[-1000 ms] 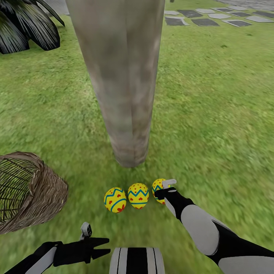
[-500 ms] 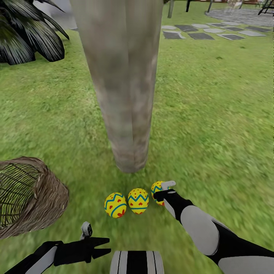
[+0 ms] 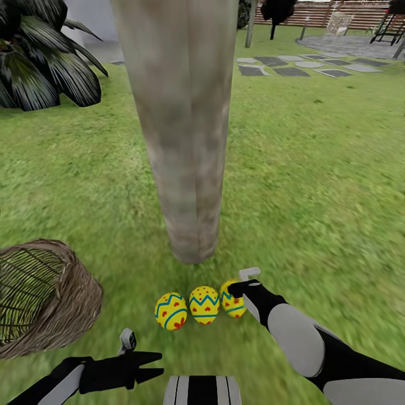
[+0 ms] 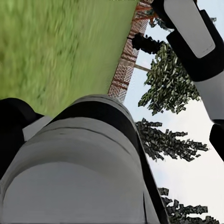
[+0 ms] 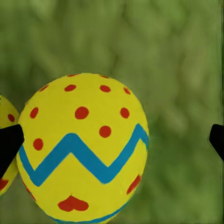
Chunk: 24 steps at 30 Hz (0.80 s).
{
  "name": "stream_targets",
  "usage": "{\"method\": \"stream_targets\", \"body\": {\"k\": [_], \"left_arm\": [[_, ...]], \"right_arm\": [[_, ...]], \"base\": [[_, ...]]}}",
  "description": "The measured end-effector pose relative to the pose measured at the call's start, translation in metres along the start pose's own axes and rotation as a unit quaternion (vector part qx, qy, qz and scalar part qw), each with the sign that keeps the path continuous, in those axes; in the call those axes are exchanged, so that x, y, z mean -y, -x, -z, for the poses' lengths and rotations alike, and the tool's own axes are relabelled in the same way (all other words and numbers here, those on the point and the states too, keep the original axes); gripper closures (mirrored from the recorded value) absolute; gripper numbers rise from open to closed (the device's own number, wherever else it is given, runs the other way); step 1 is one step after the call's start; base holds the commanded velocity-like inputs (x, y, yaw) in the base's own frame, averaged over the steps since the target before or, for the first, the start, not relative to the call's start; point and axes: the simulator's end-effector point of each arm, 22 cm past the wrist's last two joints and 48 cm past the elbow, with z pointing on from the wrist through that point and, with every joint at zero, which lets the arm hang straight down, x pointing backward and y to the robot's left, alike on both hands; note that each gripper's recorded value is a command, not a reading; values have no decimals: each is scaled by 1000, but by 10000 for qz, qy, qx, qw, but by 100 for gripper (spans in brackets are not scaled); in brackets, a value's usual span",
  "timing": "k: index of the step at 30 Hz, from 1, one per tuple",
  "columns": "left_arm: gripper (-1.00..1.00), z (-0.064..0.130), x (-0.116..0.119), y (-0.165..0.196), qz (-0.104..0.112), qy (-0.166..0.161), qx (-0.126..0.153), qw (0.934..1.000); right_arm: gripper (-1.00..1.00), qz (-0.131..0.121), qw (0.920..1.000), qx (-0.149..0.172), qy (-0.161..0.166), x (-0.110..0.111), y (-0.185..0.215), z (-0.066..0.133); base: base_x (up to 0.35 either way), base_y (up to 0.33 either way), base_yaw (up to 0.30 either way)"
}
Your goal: Take the three Easter eggs out of the wicker basket on the lawn in the garden, then place them on the lawn next to a single tree (choose any tree) so that all three eggs are next to the same tree and none are left in the basket.
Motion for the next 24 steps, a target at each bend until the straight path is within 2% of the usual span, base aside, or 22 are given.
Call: {"method": "stream_targets", "body": {"k": [19, 24], "left_arm": [[-100, 6, 28, 5, -394, -5, 59, 9992], [-100, 9, 34, 7, -479, 7, 105, 9988]], "right_arm": [[-100, -46, 9997, 239, -72, 8, 25, 31], [-100, -70, 9997, 219, -61, 7, 17, 37]], "base": [[0, 0, 0], [0, 0, 0]]}}
